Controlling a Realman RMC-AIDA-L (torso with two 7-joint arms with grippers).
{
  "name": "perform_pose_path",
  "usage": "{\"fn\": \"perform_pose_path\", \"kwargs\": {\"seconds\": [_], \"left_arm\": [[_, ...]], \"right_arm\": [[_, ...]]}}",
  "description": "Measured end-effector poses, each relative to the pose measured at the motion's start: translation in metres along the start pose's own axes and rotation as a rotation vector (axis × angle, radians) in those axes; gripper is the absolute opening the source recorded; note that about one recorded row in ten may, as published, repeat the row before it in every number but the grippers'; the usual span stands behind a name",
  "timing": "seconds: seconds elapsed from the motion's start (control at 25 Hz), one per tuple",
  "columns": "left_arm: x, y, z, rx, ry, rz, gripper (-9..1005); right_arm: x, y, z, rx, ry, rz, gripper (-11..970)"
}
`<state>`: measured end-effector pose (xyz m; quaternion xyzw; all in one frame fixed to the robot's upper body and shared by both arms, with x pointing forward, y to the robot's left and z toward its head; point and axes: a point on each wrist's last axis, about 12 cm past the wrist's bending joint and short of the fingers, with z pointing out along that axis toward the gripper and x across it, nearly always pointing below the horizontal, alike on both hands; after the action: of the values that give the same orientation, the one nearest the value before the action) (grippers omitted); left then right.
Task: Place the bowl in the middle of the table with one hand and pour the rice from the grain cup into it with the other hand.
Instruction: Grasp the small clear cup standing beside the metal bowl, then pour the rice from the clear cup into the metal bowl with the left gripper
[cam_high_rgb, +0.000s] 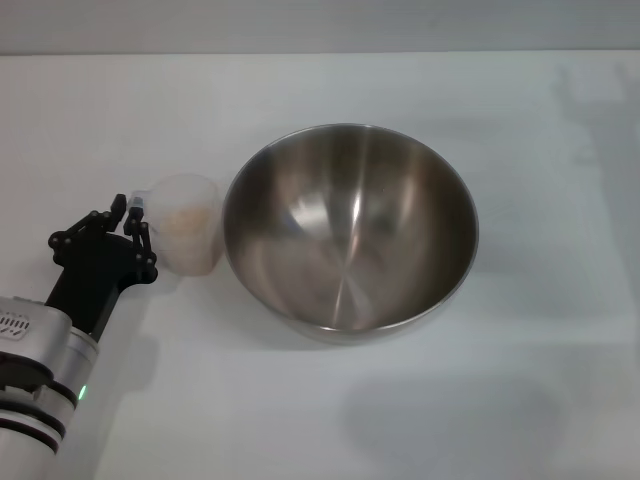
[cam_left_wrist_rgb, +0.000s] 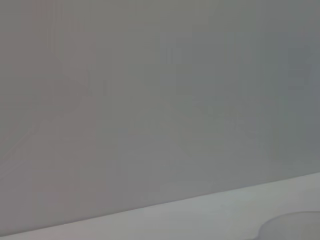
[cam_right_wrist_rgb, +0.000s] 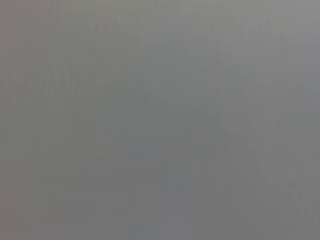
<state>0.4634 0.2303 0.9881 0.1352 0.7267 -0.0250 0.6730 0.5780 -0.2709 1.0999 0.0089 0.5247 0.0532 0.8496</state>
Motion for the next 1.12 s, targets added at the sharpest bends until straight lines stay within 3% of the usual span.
{"fn": "perform_pose_path", "kwargs": {"seconds": [0.08, 0.32, 0.64, 0.8, 0.96, 1.12], "left_arm": [[0.0, 0.0, 0.001, 0.003, 0.002, 0.001, 222], [-0.001, -0.003, 0.003, 0.01, 0.0, -0.004, 43], [-0.018, 0.001, 0.006, -0.026, -0.129, 0.013, 28], [-0.036, 0.003, 0.011, -0.059, -0.265, 0.135, 27], [-0.053, -0.004, 0.015, -0.069, -0.382, 0.373, 27], [-0.063, -0.02, 0.019, -0.046, -0.447, 0.649, 28]], "right_arm": [[0.0, 0.0, 0.0, 0.0, 0.0, 0.0, 810], [0.0, 0.0, 0.001, -0.001, 0.0, 0.0, 810], [0.0, 0.0, 0.001, -0.001, 0.0, 0.0, 811], [0.0, 0.0, 0.001, -0.001, -0.004, -0.001, 811], [-0.001, 0.001, 0.002, -0.004, -0.007, -0.005, 811], [-0.001, 0.001, 0.003, -0.005, -0.01, -0.008, 810]]}}
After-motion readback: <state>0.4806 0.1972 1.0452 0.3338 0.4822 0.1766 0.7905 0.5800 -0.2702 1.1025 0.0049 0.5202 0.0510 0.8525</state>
